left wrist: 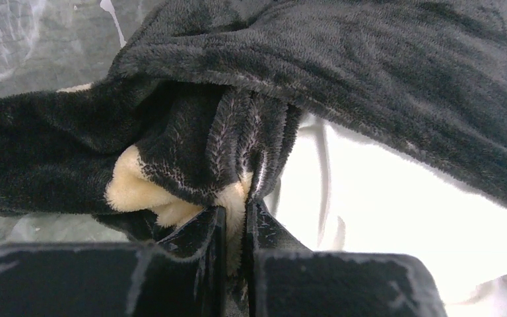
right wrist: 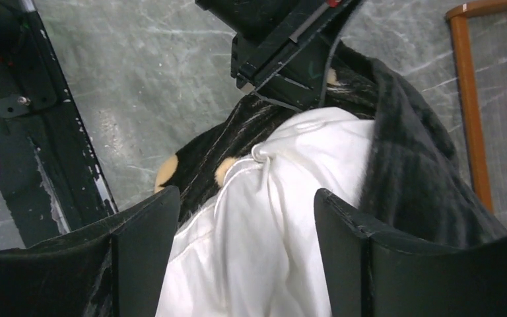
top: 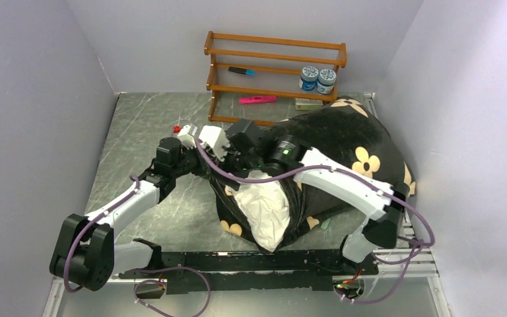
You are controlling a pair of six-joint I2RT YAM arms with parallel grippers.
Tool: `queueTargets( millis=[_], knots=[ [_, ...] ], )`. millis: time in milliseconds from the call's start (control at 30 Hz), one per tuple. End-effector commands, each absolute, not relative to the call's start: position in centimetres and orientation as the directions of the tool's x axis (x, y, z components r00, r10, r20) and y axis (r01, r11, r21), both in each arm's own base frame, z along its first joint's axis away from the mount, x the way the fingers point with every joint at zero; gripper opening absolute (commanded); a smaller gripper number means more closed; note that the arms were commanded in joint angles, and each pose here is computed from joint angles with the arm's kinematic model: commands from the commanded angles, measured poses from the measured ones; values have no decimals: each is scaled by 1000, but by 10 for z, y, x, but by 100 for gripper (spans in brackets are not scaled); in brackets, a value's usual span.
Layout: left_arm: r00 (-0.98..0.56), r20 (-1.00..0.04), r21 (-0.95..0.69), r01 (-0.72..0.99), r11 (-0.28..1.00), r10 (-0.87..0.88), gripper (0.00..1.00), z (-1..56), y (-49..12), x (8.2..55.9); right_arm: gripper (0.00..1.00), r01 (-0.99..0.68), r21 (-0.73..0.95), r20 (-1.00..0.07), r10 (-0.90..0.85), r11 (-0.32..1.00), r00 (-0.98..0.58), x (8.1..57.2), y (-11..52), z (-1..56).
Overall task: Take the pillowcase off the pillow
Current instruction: Remove the pillow from the pillowcase.
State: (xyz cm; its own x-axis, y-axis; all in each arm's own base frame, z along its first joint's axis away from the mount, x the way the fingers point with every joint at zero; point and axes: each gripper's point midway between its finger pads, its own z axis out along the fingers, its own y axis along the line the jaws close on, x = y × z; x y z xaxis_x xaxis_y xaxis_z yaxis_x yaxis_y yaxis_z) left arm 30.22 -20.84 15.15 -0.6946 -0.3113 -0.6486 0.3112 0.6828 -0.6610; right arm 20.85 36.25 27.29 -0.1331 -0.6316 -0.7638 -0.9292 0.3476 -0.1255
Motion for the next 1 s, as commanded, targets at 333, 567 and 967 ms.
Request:
queueTargets(
  millis=[333,567,967],
  knots=[
    [-670,-677,-666,381,642,-304,5,165,-216,295,89,-811,-360,-575,-794,461,-196,265,362,199],
    [-671,-683,-654,384,652,-290,5,163,-215,294,91,-802,-412,-461,-858,433,-227,272,346,150],
    [-674,-692,-604,346,718,-258,5,156,-203,295,0,-774,-407,-389,-859,485,-333,283,306,117]
  ],
)
